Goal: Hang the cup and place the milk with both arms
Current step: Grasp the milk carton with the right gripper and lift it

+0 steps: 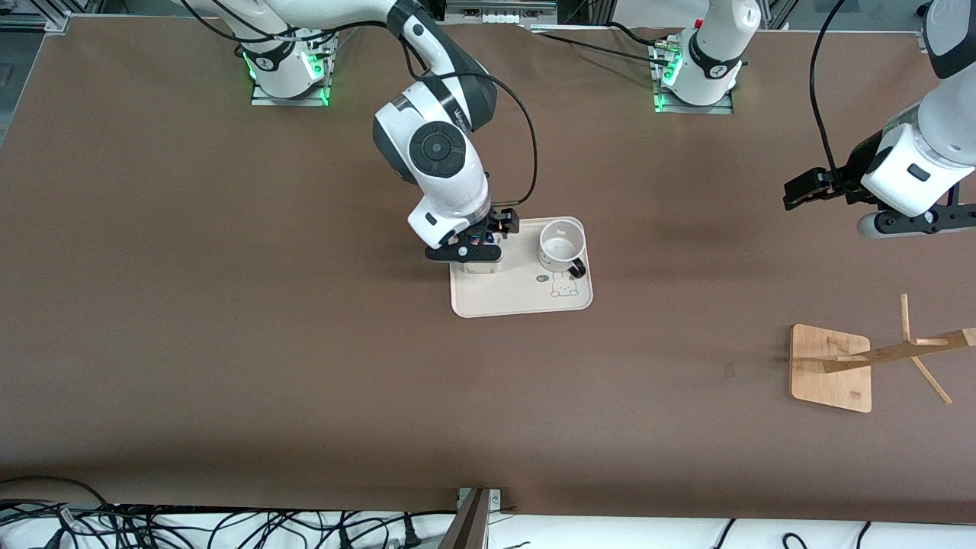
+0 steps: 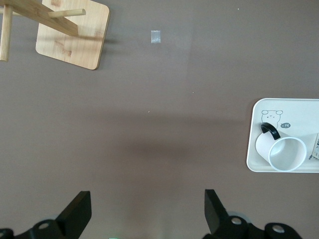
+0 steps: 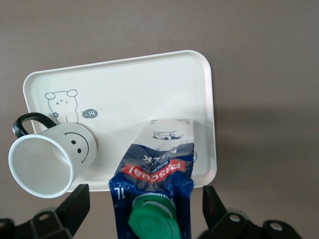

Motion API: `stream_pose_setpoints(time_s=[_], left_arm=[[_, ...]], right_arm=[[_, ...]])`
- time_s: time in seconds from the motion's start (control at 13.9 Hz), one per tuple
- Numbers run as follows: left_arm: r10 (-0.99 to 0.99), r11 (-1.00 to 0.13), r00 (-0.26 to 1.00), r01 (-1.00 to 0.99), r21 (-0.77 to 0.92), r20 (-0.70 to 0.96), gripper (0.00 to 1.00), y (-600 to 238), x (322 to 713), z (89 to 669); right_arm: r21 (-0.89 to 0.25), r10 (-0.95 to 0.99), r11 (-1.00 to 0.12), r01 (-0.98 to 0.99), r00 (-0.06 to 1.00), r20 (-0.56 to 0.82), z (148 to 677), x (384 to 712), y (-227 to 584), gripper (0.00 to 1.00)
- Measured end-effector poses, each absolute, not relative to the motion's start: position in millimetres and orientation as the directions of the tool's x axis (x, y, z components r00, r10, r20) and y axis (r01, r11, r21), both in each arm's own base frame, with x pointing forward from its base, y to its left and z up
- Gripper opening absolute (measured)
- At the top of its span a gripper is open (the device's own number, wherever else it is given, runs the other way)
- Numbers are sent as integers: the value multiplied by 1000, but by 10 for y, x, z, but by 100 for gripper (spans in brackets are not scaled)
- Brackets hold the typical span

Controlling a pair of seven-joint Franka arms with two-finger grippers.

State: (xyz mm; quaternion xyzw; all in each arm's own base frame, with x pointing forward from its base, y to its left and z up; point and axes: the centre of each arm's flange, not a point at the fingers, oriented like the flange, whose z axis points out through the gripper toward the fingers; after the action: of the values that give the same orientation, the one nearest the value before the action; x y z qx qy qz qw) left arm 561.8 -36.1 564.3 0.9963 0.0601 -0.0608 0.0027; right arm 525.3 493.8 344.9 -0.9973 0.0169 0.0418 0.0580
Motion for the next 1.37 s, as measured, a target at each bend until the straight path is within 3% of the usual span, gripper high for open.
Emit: stream_pose_setpoints(time_s=[0.14, 0.22, 0.43, 1.37], left_arm=[[119, -993, 985, 120, -2, -122, 100, -360, 5618, 5641], [119, -993, 985, 120, -2, -122, 100, -360, 5618, 5640], [119, -993, 985, 120, -2, -122, 100, -360, 5618, 5639], [149, -988, 984, 153, 32, -100, 100, -548, 5690, 5582]], right_arm=[[-113, -25, -993, -35, 996, -85, 3440, 5253, 4938, 100], [-112, -24, -993, -34, 996, -86, 3433, 5254, 4937, 93], [-110, -24, -993, -33, 996, -87, 3417, 5250, 4941, 58], [-48, 18, -999, 13, 994, -110, 3710, 5312, 4736, 52]])
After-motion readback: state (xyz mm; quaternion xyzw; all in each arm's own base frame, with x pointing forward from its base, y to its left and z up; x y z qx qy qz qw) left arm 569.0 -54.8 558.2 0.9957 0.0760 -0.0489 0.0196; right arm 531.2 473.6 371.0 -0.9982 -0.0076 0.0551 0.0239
